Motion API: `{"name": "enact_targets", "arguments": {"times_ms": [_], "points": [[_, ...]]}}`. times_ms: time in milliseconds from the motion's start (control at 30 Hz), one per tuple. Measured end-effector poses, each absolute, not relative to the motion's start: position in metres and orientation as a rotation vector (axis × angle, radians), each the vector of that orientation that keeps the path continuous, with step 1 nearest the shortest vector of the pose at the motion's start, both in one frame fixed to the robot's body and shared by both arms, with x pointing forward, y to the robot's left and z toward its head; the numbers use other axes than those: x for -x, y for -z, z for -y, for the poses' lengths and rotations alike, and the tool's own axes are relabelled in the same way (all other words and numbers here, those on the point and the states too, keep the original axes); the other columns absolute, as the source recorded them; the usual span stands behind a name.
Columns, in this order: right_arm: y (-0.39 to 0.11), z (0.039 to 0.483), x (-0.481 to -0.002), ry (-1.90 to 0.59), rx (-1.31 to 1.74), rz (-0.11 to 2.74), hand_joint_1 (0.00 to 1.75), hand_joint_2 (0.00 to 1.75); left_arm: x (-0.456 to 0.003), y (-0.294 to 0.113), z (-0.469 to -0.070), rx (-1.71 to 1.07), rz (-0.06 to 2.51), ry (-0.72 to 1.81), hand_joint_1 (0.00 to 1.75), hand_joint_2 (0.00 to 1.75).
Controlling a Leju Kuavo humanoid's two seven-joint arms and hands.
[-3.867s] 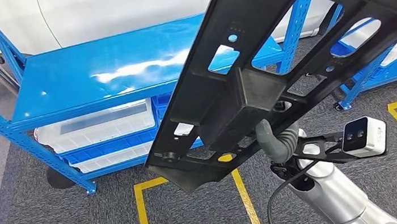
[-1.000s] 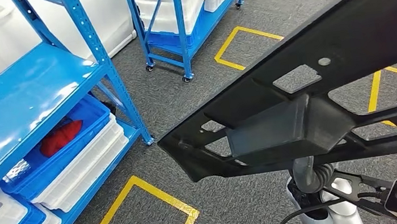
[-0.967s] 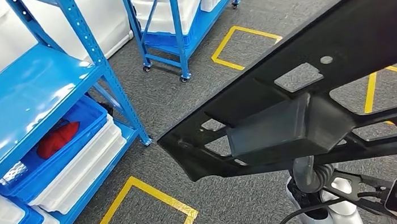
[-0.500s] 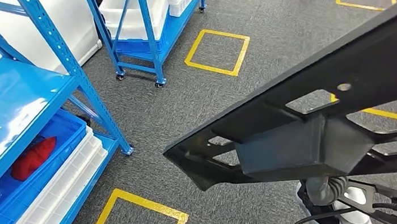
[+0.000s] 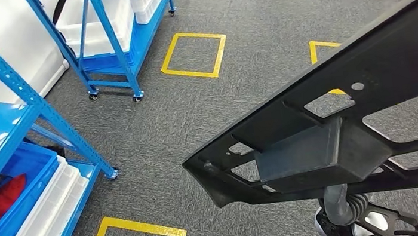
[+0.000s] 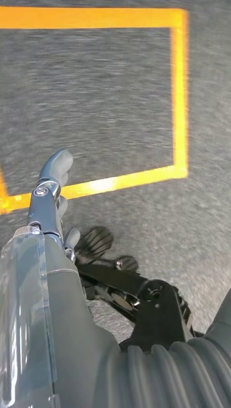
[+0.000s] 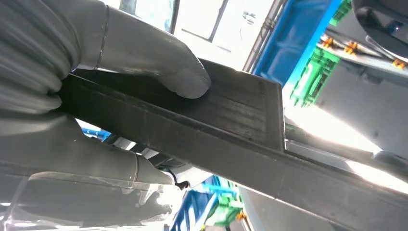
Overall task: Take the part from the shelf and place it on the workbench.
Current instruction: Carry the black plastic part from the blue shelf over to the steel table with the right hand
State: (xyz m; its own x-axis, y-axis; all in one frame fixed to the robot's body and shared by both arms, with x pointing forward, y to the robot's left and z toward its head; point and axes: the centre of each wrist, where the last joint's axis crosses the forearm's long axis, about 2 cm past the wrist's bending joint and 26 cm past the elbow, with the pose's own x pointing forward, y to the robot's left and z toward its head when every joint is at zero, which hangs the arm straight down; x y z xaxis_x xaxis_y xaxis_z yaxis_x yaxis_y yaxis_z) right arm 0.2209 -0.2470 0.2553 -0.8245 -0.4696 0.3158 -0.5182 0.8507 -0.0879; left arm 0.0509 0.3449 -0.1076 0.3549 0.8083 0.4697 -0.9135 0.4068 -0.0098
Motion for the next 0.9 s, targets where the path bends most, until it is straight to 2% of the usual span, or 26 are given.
{"name": "enact_targets", "arguments": {"times_ms": [467,900], "points": [[-0.254,0.242,-0.215,-0.109,-0.656,2.759,1.75,1.75,-0.052,0.108,-0.339,-0.266,0.463,-1.132,0.0,1.75],[-0.262,0.238,-0.216,-0.09,-0.609,2.798,1.75,1.75,-0.052,0.108,-0.339,-0.276,0.451,-1.154,0.0,1.75]]}}
